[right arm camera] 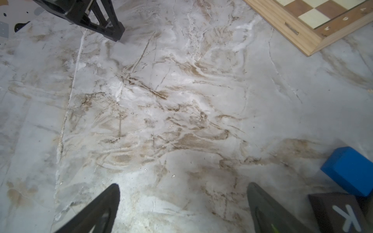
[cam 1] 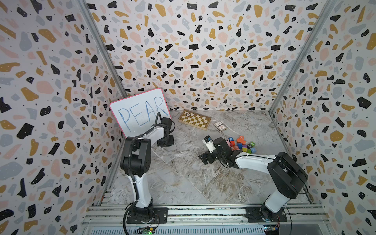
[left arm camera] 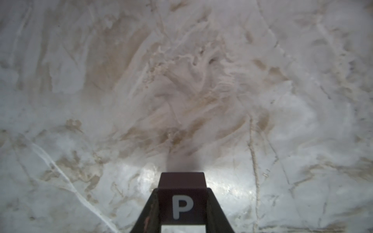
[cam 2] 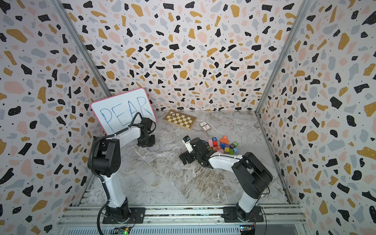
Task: Spell the uppercase word “pear” with letter blocks
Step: Place the letter block at the center of the board.
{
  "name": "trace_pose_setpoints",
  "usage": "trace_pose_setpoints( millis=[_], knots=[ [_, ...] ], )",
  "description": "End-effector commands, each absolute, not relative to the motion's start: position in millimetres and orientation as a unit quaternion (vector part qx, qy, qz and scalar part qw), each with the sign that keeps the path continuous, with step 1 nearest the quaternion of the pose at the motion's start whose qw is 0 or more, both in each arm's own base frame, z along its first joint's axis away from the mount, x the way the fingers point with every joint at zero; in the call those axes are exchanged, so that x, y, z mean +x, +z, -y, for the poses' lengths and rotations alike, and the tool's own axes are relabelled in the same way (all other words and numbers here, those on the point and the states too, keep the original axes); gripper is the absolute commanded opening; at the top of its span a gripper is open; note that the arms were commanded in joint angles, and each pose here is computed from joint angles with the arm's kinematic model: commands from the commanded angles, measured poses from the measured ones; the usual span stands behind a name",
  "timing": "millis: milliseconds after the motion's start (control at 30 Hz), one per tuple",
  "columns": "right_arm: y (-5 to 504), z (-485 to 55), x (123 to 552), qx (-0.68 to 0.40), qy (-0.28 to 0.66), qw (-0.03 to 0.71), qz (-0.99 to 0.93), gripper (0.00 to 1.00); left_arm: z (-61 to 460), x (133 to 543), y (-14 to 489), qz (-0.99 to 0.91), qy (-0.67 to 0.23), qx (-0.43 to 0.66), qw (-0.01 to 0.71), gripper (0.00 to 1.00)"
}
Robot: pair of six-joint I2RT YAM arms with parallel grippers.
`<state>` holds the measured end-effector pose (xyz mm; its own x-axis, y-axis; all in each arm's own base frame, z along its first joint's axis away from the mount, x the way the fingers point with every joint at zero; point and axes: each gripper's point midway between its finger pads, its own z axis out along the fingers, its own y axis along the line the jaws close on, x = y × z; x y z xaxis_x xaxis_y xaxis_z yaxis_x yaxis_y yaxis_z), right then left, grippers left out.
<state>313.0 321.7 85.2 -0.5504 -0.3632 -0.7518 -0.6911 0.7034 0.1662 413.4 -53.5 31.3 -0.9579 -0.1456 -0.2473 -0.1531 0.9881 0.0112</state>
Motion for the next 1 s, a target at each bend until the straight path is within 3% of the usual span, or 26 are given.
trace_pose_setpoints(
  millis=[0, 967],
  knots=[
    [99.1, -323.4, 315.3, -0.306, 0.240, 0.372, -0.843, 1.00, 49.5, 412.0, 28.9, -0.992, 0.021, -0.062, 0.112, 0.29],
    [105.2, -320.7, 314.5, -0.301, 0.240, 0.374, -0.844, 1.00, 37.7, 408.5, 18.6, -0.993, 0.025, -0.069, 0.089, 0.39]
  ],
)
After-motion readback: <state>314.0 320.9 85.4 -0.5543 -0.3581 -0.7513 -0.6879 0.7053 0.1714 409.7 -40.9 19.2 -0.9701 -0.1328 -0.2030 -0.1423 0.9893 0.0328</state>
